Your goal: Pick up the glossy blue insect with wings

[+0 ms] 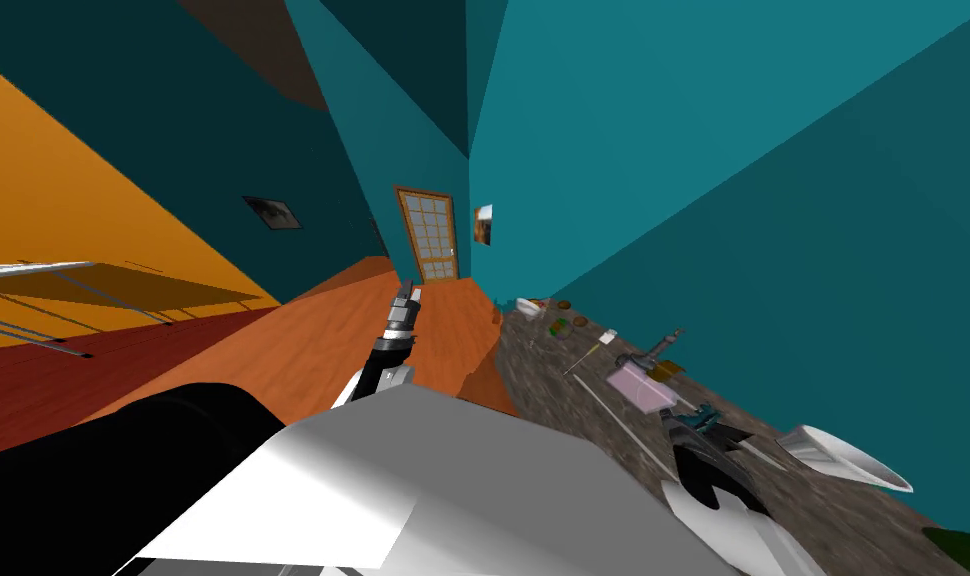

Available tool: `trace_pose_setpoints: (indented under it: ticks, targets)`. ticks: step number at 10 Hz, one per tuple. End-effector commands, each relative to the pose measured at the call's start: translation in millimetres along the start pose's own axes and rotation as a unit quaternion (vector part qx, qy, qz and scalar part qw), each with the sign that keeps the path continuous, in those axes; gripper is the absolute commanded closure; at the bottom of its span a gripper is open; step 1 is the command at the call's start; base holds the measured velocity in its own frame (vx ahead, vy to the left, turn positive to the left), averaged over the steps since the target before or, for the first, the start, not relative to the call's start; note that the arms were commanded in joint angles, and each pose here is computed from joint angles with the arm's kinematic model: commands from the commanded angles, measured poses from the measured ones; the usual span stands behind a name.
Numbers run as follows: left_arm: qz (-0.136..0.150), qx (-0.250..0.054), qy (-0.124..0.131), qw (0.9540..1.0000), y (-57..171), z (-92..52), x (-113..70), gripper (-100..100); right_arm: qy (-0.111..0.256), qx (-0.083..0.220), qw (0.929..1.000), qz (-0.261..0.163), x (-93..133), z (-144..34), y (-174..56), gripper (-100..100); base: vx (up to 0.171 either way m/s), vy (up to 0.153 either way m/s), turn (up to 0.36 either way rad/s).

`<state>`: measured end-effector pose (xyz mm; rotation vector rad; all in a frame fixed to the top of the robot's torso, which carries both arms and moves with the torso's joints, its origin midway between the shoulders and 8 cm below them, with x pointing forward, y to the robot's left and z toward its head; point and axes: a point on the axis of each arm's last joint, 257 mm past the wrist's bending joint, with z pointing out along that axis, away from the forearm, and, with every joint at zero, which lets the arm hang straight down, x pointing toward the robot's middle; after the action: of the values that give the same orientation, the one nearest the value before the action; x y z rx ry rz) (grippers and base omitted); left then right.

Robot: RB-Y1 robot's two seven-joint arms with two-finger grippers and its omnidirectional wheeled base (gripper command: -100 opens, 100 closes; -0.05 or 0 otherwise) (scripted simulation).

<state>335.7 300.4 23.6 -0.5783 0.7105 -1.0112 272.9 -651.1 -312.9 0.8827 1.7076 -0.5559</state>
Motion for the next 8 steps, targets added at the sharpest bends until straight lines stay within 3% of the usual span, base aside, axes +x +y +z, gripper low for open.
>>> trace_pose_setpoints:
  ticks: [1, 3, 4, 6, 7, 8]
  targets:
    - [0.000, 0.000, 0.000, 1.0000, 0.0, 0.0, 0.0, 0, 0.006, 0.056, 0.9982, 0.020, 10.7, -8.8, -42.4, -100, -0.191, -0.068, 0.444]
    - [0.000, 0.000, 0.000, 1.0000, 0.0, 0.0, 0.0, 0, -0.002, 0.068, 0.9974, 0.024, 2.1, -8.4, -55.5, -100, -0.125, -0.050, 0.455]
    - [0.000, 0.000, 0.000, 1.0000, 0.0, 0.0, 0.0, 0, 0.001, 0.119, 0.9921, 0.040, 11.5, -24.4, -93.9, -100, -0.135, -0.060, 0.392]
    - [0.000, 0.000, 0.000, 1.0000, 0.0, 0.0, 0.0, 0, -0.004, 0.136, 0.9898, 0.044, 6.0, -26.5, -108.9, -100, -0.127, -0.023, 0.429]
    - [0.000, 0.000, 0.000, 1.0000, 0.0, 0.0, 0.0, 0, -0.001, 0.192, 0.9797, 0.059, 18.0, -48.9, -148.5, -100, -0.159, -0.012, 0.476]
    - [0.000, 0.000, 0.000, 1.0000, 0.0, 0.0, 0.0, 0, -0.009, 0.204, 0.9769, 0.062, 10.3, -51.5, -162.3, -100, -0.179, -0.027, 0.358]
